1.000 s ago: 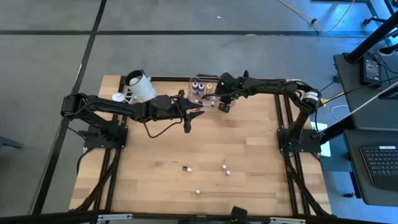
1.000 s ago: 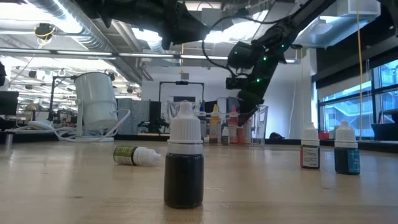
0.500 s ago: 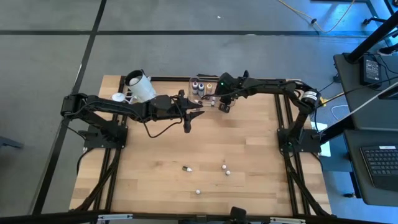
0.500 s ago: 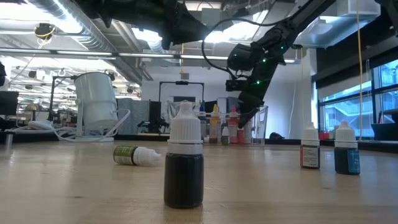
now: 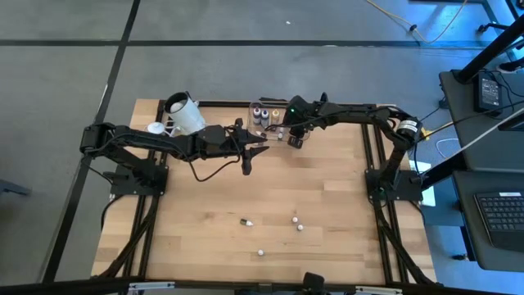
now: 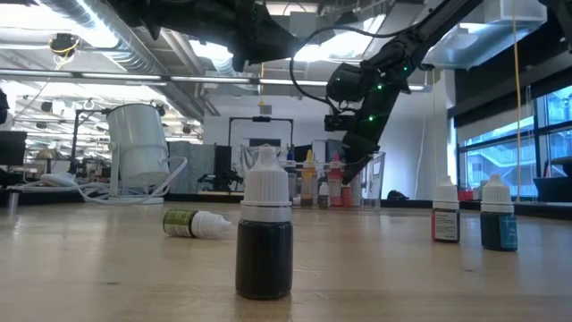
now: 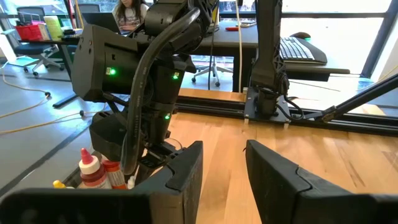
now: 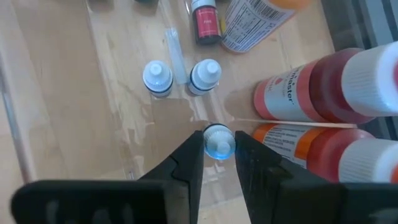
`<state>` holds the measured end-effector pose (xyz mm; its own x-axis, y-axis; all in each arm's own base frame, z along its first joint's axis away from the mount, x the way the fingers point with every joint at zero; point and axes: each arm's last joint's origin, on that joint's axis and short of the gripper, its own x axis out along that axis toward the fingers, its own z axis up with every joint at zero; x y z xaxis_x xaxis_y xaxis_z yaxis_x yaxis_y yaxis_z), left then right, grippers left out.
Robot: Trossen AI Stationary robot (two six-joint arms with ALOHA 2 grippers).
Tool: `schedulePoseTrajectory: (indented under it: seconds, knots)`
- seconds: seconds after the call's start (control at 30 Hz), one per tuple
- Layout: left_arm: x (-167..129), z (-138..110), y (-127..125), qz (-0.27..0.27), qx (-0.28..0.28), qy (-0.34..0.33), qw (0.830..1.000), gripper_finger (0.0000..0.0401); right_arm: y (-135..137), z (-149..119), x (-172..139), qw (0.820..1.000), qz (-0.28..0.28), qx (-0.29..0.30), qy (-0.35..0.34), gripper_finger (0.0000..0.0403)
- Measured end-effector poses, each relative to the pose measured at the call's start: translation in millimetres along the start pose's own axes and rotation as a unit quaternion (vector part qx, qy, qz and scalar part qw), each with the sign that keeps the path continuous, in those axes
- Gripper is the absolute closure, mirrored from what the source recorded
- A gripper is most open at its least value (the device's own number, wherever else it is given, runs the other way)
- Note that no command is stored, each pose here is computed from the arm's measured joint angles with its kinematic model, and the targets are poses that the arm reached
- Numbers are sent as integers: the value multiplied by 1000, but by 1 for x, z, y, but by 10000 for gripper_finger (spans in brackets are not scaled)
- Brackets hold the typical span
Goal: Pick & Place food coloring
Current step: Put the top right small red food coloring bottle into the transparent container
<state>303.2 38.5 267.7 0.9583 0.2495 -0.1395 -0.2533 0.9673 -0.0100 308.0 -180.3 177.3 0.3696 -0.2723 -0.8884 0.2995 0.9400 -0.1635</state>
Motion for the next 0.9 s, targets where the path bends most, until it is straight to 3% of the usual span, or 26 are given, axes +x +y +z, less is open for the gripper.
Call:
schedulePoseTrajectory:
  seconds: [0.6, 0.9]
  knots:
    - [0, 0, 0, 0, 0, 0, 1000, 283, 0, 0, 0, 1000, 0, -2, 0, 307]
    - [0, 0, 0, 0, 0, 0, 1000, 284, 0, 0, 0, 1000, -1, 0, -1, 241]
